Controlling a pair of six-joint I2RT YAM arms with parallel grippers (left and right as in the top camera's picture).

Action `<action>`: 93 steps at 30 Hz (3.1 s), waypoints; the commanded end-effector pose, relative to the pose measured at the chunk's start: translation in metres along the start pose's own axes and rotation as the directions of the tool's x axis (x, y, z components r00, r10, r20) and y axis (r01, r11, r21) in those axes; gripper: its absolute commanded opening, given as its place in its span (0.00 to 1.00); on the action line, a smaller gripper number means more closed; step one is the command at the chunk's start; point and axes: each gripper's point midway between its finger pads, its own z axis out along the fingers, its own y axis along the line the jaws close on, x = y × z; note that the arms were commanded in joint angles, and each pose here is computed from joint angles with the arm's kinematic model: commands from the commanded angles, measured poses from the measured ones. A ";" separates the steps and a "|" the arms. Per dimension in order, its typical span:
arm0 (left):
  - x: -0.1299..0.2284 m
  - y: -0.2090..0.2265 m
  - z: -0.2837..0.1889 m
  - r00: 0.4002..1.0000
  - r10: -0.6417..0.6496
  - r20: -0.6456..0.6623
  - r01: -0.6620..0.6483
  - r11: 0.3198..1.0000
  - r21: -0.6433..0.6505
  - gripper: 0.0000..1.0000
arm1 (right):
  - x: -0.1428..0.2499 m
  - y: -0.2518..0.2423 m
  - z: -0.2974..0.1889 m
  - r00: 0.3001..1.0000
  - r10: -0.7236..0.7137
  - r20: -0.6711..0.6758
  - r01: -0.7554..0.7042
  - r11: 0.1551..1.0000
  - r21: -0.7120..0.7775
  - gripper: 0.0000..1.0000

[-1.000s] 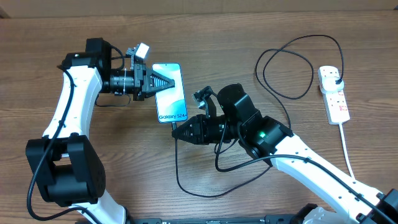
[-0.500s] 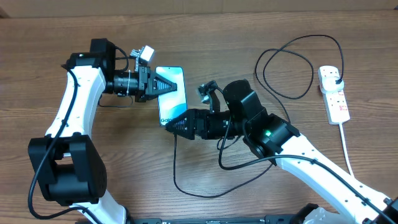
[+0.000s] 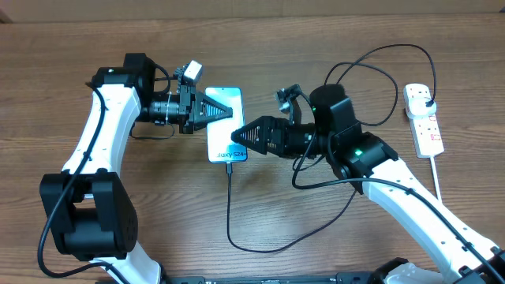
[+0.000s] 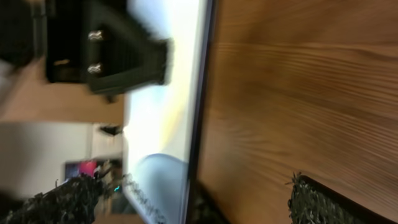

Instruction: Plug charger to phone and switch on socket

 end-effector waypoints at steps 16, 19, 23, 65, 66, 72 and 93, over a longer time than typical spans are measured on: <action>0.010 -0.042 0.013 0.997 0.078 -0.022 -0.073 0.980 0.184 0.04 | 0.011 0.038 -0.006 0.993 -0.062 -0.098 0.044 0.984 -0.171 0.50; 0.010 -0.041 0.013 0.997 0.078 -0.022 -0.073 0.981 0.182 0.04 | 0.006 0.045 -0.007 0.996 -0.039 -0.084 0.023 0.982 -0.189 0.44; 0.009 -0.041 0.013 0.996 0.083 -0.022 -0.078 0.981 0.180 0.04 | 0.000 0.052 -0.008 0.997 -0.013 -0.071 -0.002 0.978 -0.210 0.32; -0.019 0.116 -0.048 0.993 0.113 -0.021 -0.093 0.679 -0.728 1.00 | 0.029 -0.124 0.004 0.984 0.170 -0.049 -0.129 0.881 0.456 0.04; -0.020 0.119 -0.052 0.993 0.113 -0.021 -0.090 0.656 -0.749 1.00 | 0.031 -0.129 0.006 0.983 0.174 -0.058 -0.128 0.877 0.463 0.04; -0.021 0.129 -0.064 0.994 0.110 -0.023 -0.084 0.587 -0.805 1.00 | 0.042 -0.157 0.017 0.973 0.194 -0.123 -0.108 0.860 0.499 0.04; -0.021 0.129 -0.064 0.994 0.110 -0.024 -0.084 0.585 -0.806 1.00 | 0.061 -0.205 0.039 0.959 0.184 -0.213 -0.046 0.849 0.526 0.04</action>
